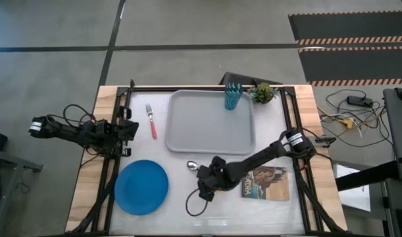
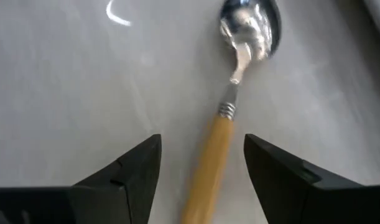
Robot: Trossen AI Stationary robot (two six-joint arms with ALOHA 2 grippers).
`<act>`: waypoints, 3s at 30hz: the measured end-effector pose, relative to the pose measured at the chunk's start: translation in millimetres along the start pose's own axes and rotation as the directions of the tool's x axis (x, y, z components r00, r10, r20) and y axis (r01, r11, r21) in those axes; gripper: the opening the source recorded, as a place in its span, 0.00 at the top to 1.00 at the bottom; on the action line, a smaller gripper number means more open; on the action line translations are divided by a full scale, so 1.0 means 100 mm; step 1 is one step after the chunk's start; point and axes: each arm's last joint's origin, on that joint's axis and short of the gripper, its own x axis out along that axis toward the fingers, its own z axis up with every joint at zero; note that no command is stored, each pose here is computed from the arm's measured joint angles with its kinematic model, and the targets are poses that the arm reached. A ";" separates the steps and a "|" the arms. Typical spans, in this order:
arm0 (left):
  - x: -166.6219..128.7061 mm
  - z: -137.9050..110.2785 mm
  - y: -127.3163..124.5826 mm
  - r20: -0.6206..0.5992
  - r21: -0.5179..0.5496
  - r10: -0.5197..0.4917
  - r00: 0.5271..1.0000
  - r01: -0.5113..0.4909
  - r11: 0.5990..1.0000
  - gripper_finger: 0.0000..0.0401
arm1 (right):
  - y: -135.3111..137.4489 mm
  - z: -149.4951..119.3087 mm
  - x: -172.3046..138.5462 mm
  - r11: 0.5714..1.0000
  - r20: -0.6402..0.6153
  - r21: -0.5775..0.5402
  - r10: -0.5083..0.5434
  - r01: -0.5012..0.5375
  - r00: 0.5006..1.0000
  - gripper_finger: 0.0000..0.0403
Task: Pick and place plate/cup/fork/spoon on tray
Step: Put the yellow spoon to the left side of the tray
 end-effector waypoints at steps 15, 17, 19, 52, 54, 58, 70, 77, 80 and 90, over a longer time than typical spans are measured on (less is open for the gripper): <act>0.00 0.00 0.00 0.000 0.000 0.001 1.000 -0.001 1.000 0.99 | -0.14 -0.40 0.33 0.999 0.196 0.016 -0.032 0.029 0.980 0.69; 0.00 0.00 0.00 0.001 0.000 0.001 1.000 -0.001 1.000 0.99 | -0.15 -0.42 0.35 0.999 0.203 0.020 -0.029 0.025 0.979 0.78; 0.00 0.00 0.00 0.002 0.000 0.001 1.000 -0.001 1.000 0.99 | -0.16 -0.43 0.35 0.999 0.205 0.023 -0.027 0.023 0.978 0.86; 0.24 -0.12 -0.09 -0.087 -0.004 -0.065 0.994 0.065 0.998 0.99 | -0.93 -0.64 -0.99 0.852 0.790 -0.264 0.460 -0.451 0.405 0.91; 0.33 -0.18 -0.13 -0.121 -0.038 -0.094 0.988 0.090 0.995 0.99 | -0.96 -0.62 -1.02 0.814 0.779 -0.322 0.519 -0.484 0.353 0.91; 0.53 -0.38 -0.23 -0.214 -0.082 -0.138 0.967 0.123 0.989 0.99 | -1.01 -0.53 -1.08 0.746 0.764 -0.398 0.592 -0.534 0.257 0.91; 1.12 -0.89 -0.69 -0.348 -0.125 -0.236 0.907 0.205 0.971 0.99 | -0.97 -0.24 -1.29 0.663 0.719 -0.571 0.688 -0.483 0.094 0.91; 1.34 -0.99 -0.83 -0.334 -0.141 -0.268 0.904 0.234 0.962 0.99 | -0.99 -0.16 -1.33 0.645 0.705 -0.600 0.706 -0.474 0.068 0.91; 1.38 -0.99 -0.85 -0.307 -0.154 -0.300 0.903 0.264 0.952 0.97 | -1.00 -0.16 -1.32 0.647 0.705 -0.598 0.705 -0.473 0.073 0.91; 1.51 -1.09 -0.92 -0.260 -0.183 -0.302 0.917 0.260 0.948 0.67 | -1.07 -0.12 -1.29 0.672 0.723 -0.582 0.685 -0.458 0.086 0.91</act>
